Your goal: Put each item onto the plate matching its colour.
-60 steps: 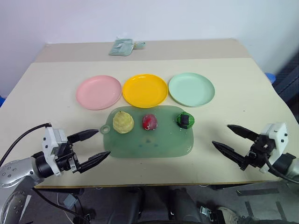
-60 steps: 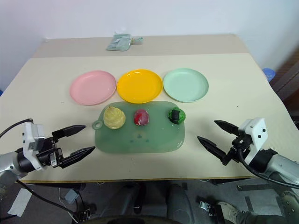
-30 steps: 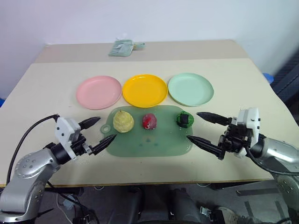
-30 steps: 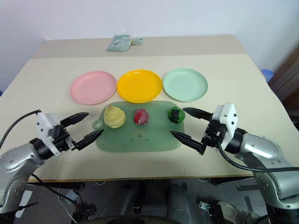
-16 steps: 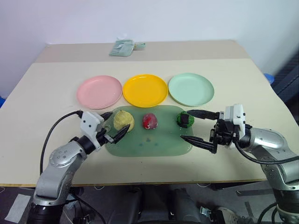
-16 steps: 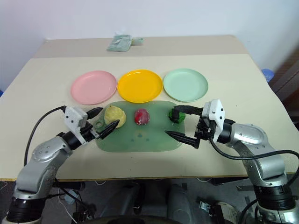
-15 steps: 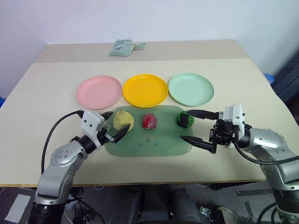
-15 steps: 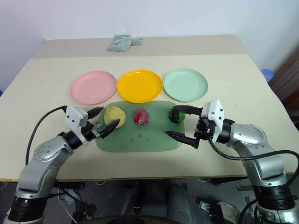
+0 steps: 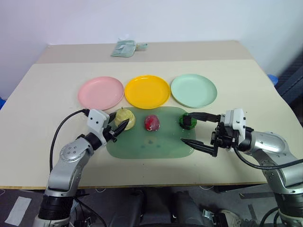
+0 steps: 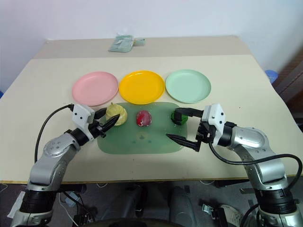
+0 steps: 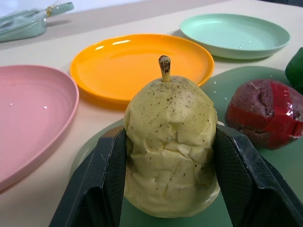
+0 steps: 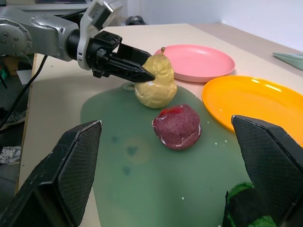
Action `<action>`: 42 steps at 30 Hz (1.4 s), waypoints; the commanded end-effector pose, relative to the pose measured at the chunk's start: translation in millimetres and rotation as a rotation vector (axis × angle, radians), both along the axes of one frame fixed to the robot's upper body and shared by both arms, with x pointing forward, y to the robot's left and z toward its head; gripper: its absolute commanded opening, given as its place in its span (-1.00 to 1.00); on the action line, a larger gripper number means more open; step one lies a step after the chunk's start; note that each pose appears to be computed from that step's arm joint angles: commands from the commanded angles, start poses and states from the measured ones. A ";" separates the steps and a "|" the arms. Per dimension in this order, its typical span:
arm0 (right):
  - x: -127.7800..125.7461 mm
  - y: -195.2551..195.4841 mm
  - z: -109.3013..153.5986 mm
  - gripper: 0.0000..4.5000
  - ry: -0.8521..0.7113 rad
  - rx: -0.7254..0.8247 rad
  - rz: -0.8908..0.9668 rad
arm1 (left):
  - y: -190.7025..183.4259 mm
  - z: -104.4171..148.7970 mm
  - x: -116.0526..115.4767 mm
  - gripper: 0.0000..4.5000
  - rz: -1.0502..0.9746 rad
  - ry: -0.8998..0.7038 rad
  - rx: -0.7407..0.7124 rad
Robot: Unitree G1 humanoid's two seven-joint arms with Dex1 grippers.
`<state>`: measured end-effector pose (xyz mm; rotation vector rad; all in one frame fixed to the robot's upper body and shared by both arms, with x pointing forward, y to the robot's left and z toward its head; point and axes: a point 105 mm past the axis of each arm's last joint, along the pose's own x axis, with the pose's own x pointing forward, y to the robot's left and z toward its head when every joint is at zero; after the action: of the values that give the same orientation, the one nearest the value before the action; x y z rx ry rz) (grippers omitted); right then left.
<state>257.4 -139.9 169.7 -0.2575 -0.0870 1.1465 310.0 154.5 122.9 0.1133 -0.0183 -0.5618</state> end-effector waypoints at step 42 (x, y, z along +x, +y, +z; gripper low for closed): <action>24.0 11.7 15.6 1.00 -0.100 0.055 -0.097 | -22.3 78.6 126.9 -0.06 0.267 -0.182 -0.199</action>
<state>285.8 -132.3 174.6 -0.2492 -0.1414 1.0257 436.9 147.2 180.2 -0.0447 -0.1612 -0.2116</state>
